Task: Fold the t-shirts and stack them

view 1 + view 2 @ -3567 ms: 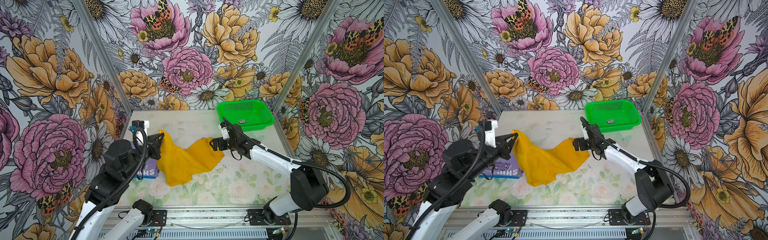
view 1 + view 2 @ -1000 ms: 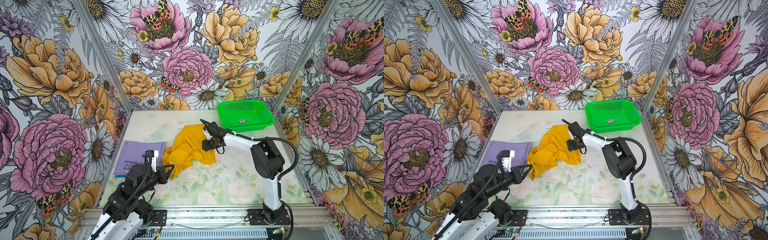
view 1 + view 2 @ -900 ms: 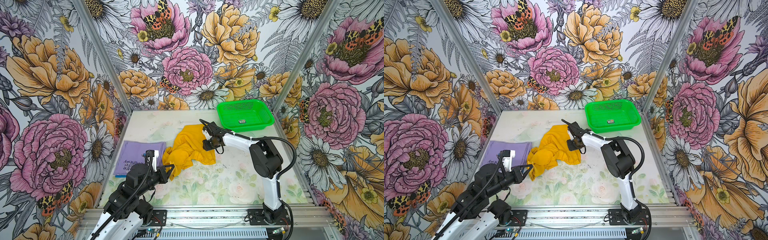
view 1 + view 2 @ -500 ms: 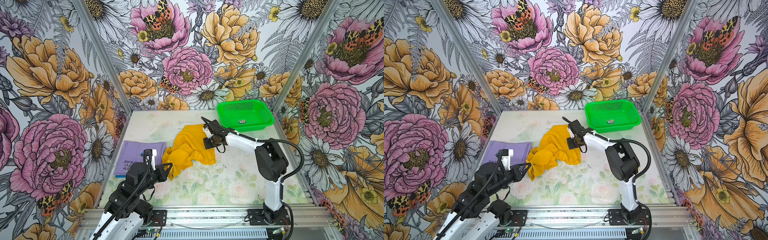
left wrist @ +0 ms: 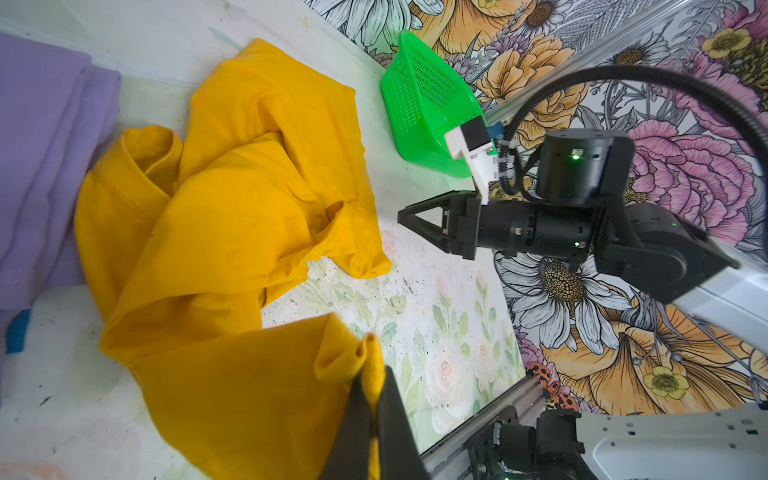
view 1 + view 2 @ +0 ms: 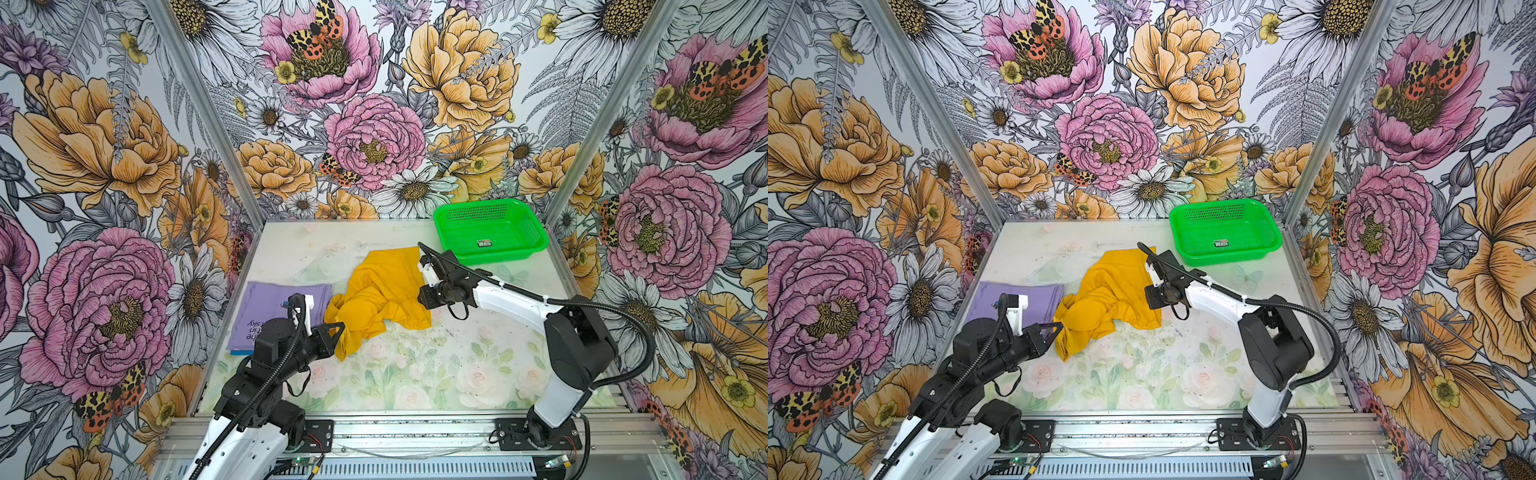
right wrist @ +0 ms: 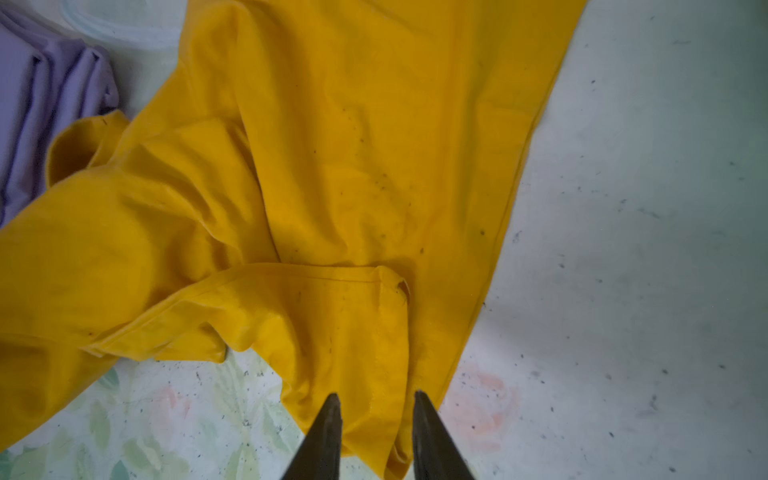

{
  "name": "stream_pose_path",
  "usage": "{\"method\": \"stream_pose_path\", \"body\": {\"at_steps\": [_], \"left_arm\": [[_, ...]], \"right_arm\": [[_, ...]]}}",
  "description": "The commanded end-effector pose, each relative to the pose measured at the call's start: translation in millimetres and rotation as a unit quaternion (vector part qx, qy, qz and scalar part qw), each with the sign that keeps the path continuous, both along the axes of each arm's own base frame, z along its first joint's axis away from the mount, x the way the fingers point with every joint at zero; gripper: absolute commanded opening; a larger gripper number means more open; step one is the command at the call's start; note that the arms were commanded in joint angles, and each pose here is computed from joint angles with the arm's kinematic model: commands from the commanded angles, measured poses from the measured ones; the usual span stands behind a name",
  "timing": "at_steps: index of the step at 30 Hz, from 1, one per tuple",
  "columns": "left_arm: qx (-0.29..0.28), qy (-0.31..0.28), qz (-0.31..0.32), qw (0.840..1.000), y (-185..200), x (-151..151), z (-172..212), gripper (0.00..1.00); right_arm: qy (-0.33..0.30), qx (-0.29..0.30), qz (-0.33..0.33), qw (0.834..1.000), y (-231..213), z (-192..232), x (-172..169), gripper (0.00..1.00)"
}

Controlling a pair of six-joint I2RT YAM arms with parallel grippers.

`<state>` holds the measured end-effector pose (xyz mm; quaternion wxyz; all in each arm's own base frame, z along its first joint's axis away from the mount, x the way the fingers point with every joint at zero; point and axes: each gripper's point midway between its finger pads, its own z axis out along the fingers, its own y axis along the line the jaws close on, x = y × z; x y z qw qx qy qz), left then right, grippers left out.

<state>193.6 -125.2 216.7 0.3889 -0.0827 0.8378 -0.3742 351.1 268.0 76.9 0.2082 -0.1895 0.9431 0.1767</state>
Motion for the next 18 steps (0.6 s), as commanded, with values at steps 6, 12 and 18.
{"method": "stream_pose_path", "body": {"at_steps": [6,12,18], "left_arm": [[-0.012,-0.038,-0.004,0.999,0.5,-3.4,15.1,0.0],[-0.007,-0.033,-0.006,0.999,0.2,-0.6,13.4,0.0],[-0.012,-0.039,-0.004,0.999,1.7,2.1,18.4,0.0]], "right_arm": [[0.003,-0.012,0.012,1.0,25.2,-34.0,37.7,0.36],[-0.015,-0.01,0.011,1.0,27.4,-21.6,45.2,0.12],[-0.082,0.008,-0.004,0.997,7.8,46.7,33.9,0.08]]}}
